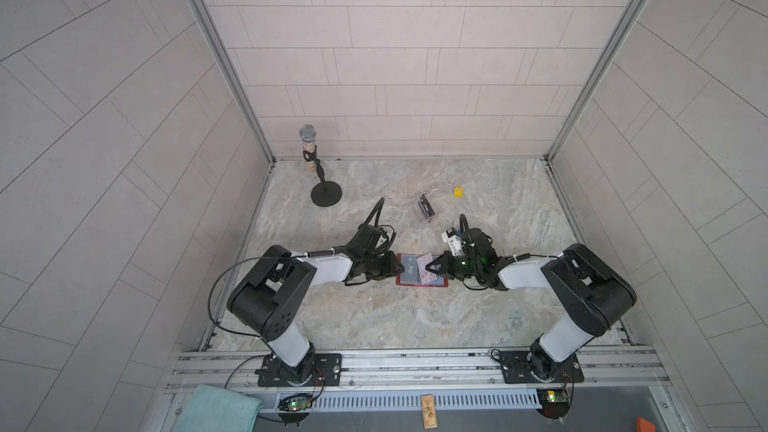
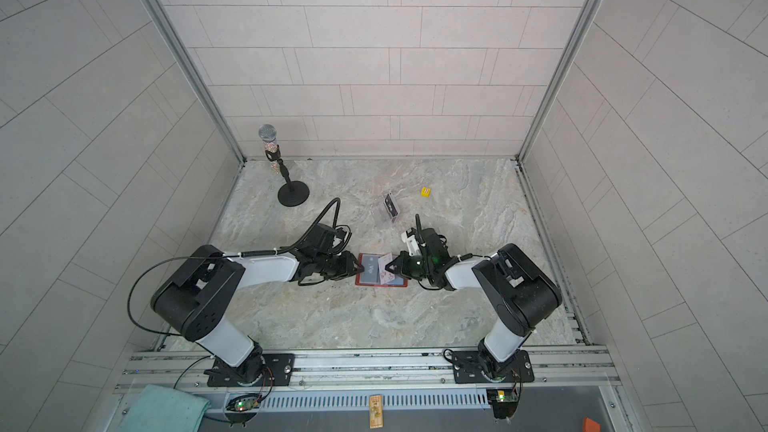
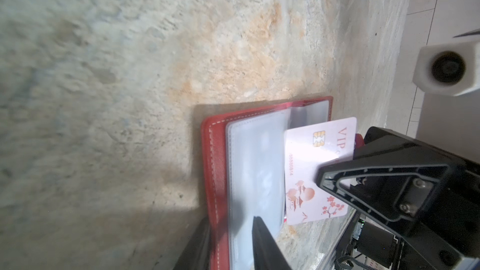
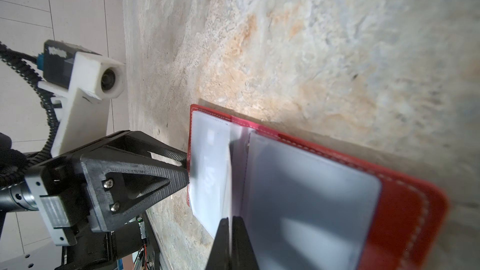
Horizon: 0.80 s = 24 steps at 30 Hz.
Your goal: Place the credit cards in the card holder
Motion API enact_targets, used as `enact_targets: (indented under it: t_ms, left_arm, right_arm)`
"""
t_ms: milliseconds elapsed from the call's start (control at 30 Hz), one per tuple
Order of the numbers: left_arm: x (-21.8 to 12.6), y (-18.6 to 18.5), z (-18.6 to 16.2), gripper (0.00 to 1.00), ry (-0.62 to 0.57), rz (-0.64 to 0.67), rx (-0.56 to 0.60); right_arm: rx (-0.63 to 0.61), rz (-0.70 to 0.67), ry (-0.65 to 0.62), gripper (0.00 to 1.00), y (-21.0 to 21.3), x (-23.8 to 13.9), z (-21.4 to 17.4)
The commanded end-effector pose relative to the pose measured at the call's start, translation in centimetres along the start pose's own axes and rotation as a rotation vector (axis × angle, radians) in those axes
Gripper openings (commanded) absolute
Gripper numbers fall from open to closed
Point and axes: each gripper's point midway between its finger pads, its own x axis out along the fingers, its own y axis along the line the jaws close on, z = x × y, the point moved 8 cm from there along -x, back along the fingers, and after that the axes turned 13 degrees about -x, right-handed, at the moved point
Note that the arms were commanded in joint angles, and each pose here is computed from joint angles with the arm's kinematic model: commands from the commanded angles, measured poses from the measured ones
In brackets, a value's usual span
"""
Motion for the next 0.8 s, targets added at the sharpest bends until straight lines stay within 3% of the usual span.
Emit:
enact_targets:
  t_ms: [0, 267, 767]
  left_arm:
    - [0.3, 1.1, -1.0, 0.30, 0.030, 0.037, -0.014]
    - [0.4, 1.2, -1.6, 0.19, 0.034, 0.036, -0.015]
    - [0.8, 1.5, -2.1, 0.18, 0.033, 0.044, -0.018]
  right_arm:
    - [0.015, 0.012, -0.007, 0.00, 0.2, 0.4, 0.4]
    - [0.026, 0.015, -0.016, 0.00, -0.2, 0.7, 0.2]
    - [0.029, -0.006, 0.002, 0.00, -1.1, 1.0, -0.9]
